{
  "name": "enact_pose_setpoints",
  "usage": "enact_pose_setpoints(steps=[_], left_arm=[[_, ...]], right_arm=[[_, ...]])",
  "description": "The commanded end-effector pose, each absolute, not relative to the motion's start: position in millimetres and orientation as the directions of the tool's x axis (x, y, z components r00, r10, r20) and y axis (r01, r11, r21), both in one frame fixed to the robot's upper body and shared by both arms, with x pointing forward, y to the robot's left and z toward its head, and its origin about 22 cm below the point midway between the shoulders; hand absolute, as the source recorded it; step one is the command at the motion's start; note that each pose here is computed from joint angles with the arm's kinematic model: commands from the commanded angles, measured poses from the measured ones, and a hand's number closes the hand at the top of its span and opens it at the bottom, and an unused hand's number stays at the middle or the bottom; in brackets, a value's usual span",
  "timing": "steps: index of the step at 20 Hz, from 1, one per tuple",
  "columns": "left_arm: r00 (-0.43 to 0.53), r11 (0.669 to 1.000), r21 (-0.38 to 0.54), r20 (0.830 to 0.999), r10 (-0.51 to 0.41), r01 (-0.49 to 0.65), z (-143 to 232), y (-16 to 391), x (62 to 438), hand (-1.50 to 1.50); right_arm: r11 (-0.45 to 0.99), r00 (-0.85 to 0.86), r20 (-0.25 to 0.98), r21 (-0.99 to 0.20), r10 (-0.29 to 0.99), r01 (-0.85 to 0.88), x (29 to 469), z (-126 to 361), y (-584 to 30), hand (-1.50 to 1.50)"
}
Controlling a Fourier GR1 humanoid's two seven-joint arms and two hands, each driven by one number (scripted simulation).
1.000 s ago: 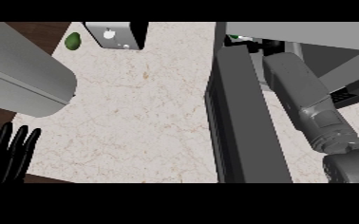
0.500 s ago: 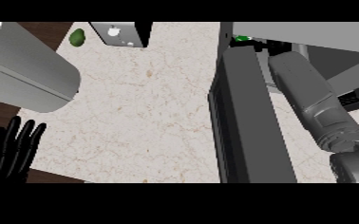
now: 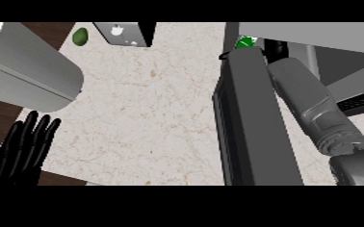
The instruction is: Pick up the milk, place it into the microwave and close the microwave
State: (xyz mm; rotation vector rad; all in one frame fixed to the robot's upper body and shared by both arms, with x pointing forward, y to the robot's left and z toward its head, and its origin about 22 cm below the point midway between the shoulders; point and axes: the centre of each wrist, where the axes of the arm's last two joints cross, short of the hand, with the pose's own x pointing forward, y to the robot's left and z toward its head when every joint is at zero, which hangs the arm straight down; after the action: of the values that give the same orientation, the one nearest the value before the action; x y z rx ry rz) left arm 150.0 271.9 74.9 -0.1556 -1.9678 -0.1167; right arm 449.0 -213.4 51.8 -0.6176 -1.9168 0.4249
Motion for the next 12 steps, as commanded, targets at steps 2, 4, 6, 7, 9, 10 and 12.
enact_pose_setpoints(steps=[2,4,6,7,9,10,12], left_arm=[[-0.395,0.983,0.016,0.917,0.058,0.181,75.6,263.4,157.3,-1.50],[-0.395,0.983,0.027,0.918,0.048,0.182,75.4,265.3,161.1,-1.50],[-0.386,0.983,0.022,0.921,0.050,0.182,74.5,261.7,155.9,-1.50],[-0.391,0.983,0.021,0.919,0.054,0.185,74.4,256.6,160.5,-1.50],[-0.381,0.982,0.029,0.924,0.045,0.187,76.0,255.1,161.4,-1.50],[-0.388,0.984,0.039,0.921,0.032,0.175,74.9,258.6,161.2,-1.50],[-0.379,0.982,0.042,0.925,0.031,0.184,70.7,256.8,162.4,-1.50]], right_arm=[[0.881,-0.315,0.823,-0.440,0.473,0.173,452.6,58.6,-180.7,-1.50],[0.892,-0.309,0.837,-0.416,0.451,0.177,451.4,55.6,-182.8,-1.50],[0.893,-0.293,0.843,-0.420,0.450,0.162,449.8,52.0,-188.7,-1.50],[0.890,-0.297,0.839,-0.425,0.456,0.166,452.8,59.1,-191.4,-1.50],[0.894,-0.288,0.847,-0.421,0.447,0.152,448.7,49.7,-197.2,-1.50],[0.891,-0.300,0.839,-0.426,0.455,0.160,446.0,43.4,-189.0,-1.50],[0.888,-0.282,0.842,-0.425,0.459,0.175,449.2,50.6,-193.8,-1.50]])
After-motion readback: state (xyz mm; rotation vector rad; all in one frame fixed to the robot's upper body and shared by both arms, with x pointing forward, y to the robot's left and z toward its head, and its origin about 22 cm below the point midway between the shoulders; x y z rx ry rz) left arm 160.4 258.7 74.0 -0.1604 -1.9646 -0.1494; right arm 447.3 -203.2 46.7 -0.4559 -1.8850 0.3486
